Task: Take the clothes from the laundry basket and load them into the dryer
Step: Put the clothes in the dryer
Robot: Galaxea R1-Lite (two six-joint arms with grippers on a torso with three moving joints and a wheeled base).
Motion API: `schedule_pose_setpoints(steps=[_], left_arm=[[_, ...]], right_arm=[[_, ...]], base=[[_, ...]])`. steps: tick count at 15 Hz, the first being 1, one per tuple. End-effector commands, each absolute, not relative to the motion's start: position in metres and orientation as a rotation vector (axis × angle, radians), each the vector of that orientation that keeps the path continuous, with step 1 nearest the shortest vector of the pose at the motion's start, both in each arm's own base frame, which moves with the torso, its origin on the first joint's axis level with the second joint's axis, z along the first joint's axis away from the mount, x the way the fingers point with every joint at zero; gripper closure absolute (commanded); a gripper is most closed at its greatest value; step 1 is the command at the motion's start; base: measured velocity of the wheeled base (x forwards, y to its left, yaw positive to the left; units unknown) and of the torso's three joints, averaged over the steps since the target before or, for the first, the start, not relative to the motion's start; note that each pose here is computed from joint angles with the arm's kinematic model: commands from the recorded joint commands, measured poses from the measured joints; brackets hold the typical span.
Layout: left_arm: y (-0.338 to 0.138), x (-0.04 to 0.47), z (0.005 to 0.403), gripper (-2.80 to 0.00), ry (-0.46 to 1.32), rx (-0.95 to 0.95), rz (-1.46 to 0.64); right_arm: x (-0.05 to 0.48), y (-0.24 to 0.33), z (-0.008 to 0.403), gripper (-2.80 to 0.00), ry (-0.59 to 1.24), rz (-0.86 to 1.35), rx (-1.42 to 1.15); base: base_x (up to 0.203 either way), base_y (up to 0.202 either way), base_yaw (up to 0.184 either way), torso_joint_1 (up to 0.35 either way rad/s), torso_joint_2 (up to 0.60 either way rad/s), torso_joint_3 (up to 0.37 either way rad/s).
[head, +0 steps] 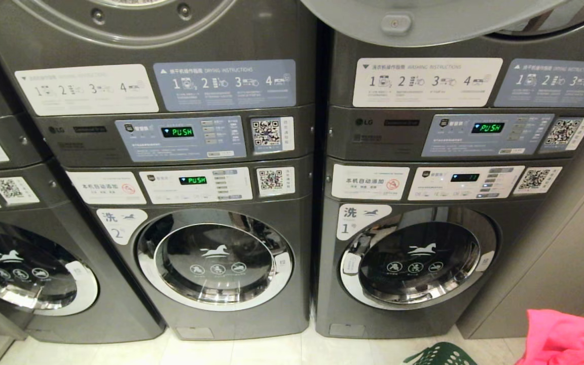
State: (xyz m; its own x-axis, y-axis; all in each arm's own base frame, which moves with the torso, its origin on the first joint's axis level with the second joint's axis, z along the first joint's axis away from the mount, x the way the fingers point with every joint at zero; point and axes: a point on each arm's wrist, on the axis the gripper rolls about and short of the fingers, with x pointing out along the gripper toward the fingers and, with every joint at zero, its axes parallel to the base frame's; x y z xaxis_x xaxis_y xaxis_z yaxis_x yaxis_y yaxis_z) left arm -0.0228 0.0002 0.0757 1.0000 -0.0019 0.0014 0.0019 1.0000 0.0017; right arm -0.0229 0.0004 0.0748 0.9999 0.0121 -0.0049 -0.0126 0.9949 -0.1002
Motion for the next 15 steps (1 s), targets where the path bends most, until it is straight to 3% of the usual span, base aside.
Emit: schedule_pose_setpoints(steps=[1, 15], left_arm=[[0.0002, -0.0228, 0.0756, 0.0, -0.002, 0.002, -0.002], [0.0002, -0.0228, 0.0756, 0.0, -0.002, -0.002, -0.002]], right_arm=[[-0.0229, 0.0004, 0.0748, 0.0, 0.004, 0.012, -0.101], [-0.0228, 0.0004, 0.0744, 0.0, 0.005, 0.014, -0.104]], base=[[0.0, 0.0, 0.0, 0.238, -0.52, -0.305], [0.0, 0.0, 0.0, 0.161, -0.35, -0.193]])
